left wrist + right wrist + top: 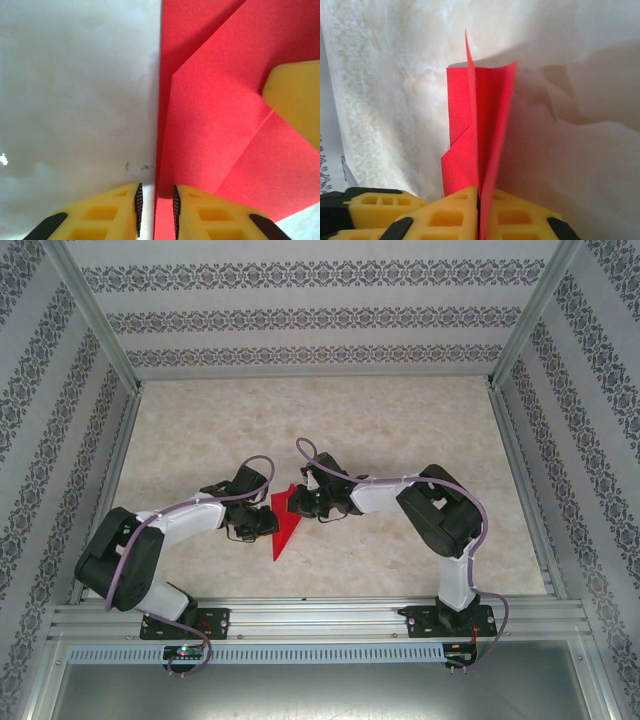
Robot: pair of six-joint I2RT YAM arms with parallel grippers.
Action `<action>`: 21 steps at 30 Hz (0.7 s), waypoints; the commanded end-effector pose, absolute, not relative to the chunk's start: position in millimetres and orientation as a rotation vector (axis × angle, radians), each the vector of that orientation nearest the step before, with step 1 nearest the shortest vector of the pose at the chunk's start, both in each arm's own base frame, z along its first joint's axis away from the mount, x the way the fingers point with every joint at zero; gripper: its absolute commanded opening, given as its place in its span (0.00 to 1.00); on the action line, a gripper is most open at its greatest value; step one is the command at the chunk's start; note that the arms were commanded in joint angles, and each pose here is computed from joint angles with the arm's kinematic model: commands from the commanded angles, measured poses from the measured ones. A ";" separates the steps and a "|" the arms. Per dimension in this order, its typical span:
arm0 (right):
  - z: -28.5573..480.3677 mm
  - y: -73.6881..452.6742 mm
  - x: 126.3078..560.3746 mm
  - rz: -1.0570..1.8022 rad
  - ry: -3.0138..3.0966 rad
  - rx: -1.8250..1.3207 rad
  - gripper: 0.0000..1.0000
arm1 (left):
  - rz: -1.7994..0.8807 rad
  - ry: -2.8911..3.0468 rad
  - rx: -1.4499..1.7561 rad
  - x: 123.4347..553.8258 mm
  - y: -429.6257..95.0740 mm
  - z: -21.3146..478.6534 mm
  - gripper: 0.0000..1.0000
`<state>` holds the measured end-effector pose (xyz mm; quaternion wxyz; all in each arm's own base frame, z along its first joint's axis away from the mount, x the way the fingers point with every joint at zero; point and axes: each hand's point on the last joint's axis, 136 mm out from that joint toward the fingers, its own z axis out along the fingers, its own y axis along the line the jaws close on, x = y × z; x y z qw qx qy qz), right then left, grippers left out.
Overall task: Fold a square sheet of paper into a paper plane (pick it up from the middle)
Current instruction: Turn over the paper at the center of the table.
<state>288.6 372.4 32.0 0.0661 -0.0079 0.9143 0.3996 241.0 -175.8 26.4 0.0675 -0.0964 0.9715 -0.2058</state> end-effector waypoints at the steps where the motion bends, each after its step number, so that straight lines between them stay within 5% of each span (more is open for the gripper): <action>1: 56.5 371.7 292.6 1.162 2.715 -0.110 0.09 | -0.652 2.846 -0.300 245.4 -176.1 46.0 0.26; 6: 76.4 344.8 291.7 0.949 2.747 -0.210 0.07 | -0.533 2.739 -0.328 249.1 -152.8 69.9 0.26; 17: 166.4 186.1 303.6 -0.540 2.569 -0.464 0.07 | -0.301 2.482 -0.539 239.6 -87.1 100.9 0.31; 21: 175.8 181.3 307.2 -0.743 2.502 -0.472 0.07 | -0.276 2.393 -0.618 233.6 -69.7 108.2 0.34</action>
